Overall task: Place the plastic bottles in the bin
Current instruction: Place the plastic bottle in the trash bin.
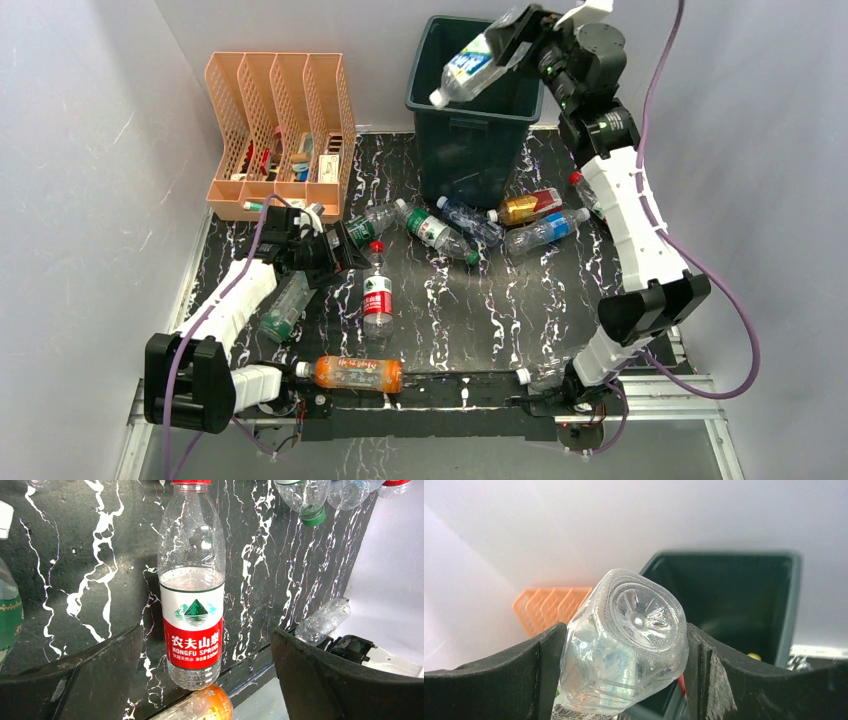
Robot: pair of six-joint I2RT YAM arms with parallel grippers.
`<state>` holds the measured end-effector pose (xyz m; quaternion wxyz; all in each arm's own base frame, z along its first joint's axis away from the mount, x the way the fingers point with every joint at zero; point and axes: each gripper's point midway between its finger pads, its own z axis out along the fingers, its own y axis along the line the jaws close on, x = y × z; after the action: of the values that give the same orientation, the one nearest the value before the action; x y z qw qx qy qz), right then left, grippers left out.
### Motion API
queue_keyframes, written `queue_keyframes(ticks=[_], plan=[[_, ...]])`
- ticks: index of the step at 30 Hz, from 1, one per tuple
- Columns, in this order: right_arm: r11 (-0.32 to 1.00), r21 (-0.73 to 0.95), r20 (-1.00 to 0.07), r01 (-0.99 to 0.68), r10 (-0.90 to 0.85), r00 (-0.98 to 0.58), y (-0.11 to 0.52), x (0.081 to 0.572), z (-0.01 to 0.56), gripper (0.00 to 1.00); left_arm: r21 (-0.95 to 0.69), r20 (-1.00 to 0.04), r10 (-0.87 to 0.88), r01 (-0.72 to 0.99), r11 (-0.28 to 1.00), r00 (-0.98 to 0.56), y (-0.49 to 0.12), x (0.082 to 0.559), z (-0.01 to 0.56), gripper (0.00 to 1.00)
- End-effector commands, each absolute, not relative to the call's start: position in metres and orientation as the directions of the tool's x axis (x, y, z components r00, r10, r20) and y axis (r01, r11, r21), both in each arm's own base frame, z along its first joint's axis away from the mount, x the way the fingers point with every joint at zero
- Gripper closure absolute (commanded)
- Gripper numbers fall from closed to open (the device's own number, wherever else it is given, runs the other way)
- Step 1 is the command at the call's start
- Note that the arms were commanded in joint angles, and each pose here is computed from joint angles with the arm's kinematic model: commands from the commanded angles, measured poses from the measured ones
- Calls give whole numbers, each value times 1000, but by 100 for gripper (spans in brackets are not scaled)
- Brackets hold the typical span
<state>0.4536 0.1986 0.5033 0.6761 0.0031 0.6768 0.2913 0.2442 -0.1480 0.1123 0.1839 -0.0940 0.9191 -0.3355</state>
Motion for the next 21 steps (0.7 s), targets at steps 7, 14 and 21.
queue_keyframes(ticks=[7,14,21], plan=[[879,348,-898,-326,413,154,146,557,528,26,-652,-266,-281,-43,757,-922,-153,244,116,2],[890,328,-932,-315,359,45,150,594,479,2,-647,-261,-275,-44,761,-925,-153,244,115,2],[858,311,-929,-409,365,58,161,564,508,2,-643,-266,-270,-38,765,-925,-153,246,117,2]])
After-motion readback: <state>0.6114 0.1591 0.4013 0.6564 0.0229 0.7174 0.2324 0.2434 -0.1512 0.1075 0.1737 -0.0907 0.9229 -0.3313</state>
